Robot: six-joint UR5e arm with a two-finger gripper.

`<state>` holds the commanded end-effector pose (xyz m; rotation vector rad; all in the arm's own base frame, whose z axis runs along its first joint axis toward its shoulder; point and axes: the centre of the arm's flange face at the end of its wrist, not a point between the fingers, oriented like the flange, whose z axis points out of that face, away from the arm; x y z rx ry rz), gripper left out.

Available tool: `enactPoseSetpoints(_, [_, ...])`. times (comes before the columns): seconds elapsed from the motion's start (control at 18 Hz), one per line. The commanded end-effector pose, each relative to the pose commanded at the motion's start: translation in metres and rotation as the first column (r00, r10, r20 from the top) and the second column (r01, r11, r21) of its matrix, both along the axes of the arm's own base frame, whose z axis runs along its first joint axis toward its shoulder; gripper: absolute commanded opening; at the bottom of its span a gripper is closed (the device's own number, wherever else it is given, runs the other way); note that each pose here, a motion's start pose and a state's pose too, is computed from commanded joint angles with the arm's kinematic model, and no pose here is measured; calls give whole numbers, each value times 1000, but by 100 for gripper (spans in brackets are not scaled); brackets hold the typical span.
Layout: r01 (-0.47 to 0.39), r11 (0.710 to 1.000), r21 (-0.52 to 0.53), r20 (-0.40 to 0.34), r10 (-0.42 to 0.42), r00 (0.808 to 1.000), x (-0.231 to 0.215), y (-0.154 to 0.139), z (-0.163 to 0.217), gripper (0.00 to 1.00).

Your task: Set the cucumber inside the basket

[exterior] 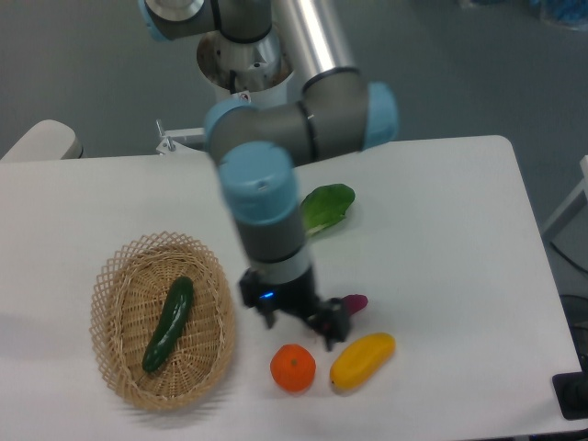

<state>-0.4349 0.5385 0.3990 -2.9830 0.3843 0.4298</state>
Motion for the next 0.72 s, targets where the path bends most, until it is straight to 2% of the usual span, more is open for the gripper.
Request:
enactPoseSetpoints(0.11, [123,992,-34,-16,-123,992,-17,-16,4,100])
enactPoseSetpoints(0.28, [172,983,-61,20,-171,985,-39,-49,11,100])
enactPoseSetpoints(0.44, [265,962,-69,18,-265,964,-51,-73,23,100])
enactPoseSetpoints(0.56, [295,952,-82,13,-295,955,-57,-80,25,100])
enactPoseSetpoints(0.72, [292,953,-80,17,-292,956,-59,-83,24,100])
